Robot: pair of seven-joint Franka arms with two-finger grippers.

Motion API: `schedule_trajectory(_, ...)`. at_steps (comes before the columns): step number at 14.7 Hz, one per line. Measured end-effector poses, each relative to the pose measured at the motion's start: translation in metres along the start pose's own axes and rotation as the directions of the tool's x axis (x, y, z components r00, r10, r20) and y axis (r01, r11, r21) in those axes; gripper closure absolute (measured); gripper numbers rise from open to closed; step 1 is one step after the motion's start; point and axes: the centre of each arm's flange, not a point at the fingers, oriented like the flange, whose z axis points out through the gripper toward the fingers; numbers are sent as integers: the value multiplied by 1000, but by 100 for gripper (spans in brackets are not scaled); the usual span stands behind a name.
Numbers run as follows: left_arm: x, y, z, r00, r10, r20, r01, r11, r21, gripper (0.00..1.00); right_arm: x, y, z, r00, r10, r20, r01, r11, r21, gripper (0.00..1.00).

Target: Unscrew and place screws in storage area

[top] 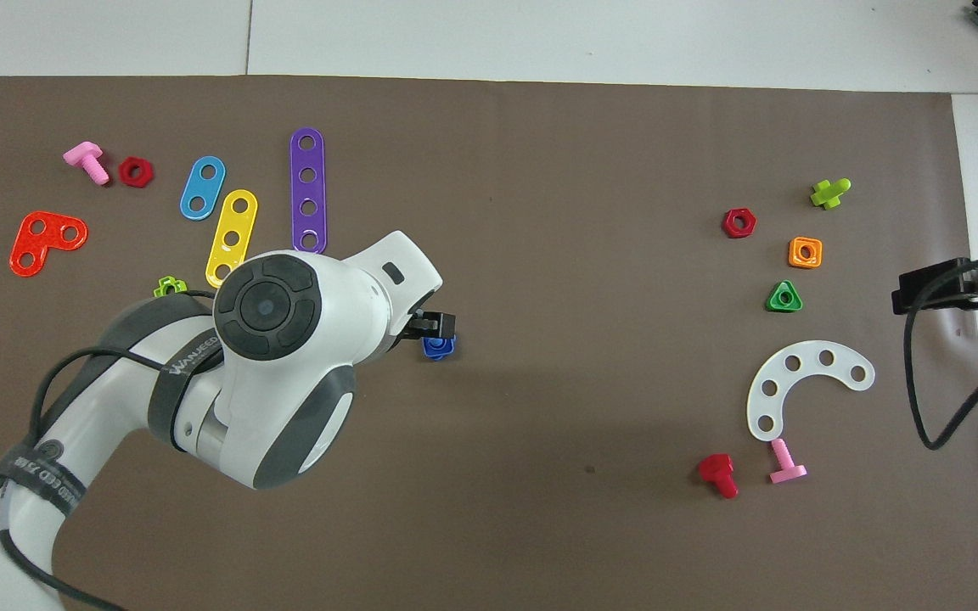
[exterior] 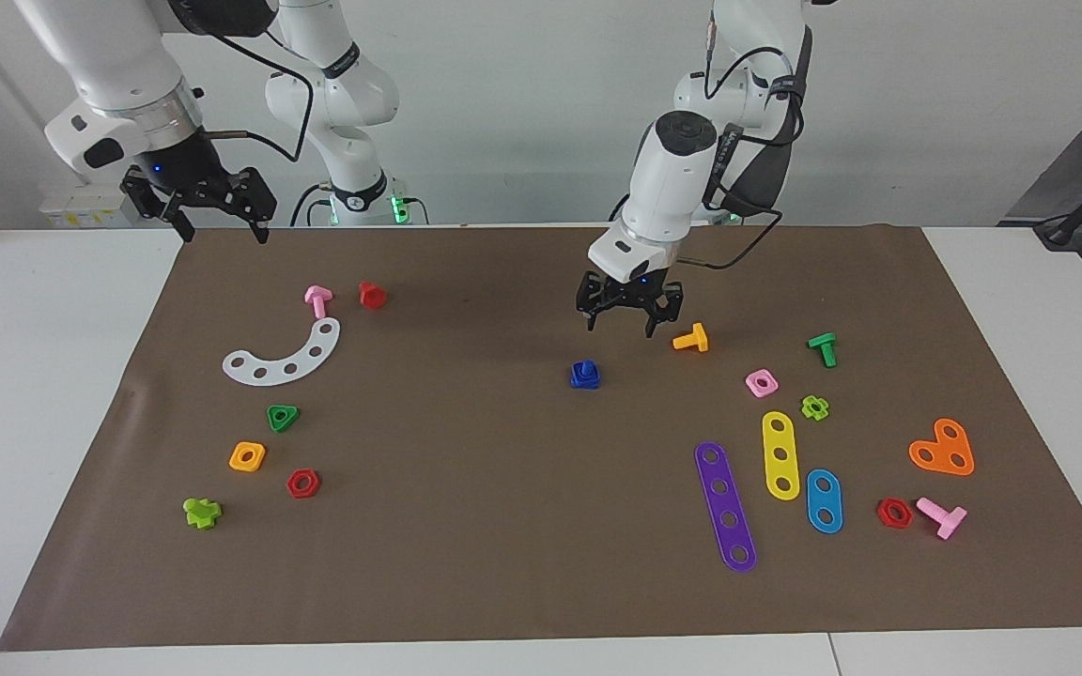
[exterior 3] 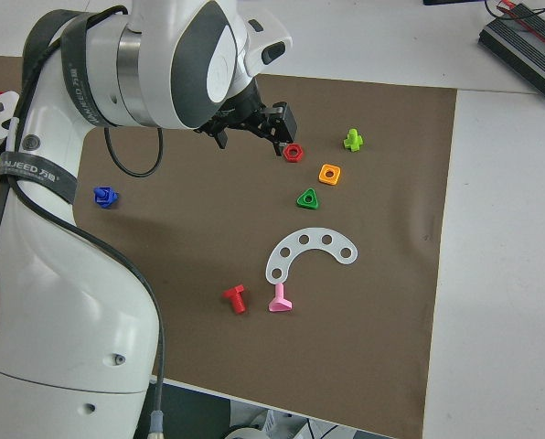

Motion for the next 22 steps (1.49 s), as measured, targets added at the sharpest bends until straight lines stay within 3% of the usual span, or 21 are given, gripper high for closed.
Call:
schedule_trajectory(14,-11,28,80,997,17,71,-14,999,-45,4,1,-1,0,1000,21,-6,-21,1000,0,0)
schedule_trajectory(22,-14,30,103,996,21,92,-17,999,-39,4,1,-1,3,998,58,-1,-58,998,0,0)
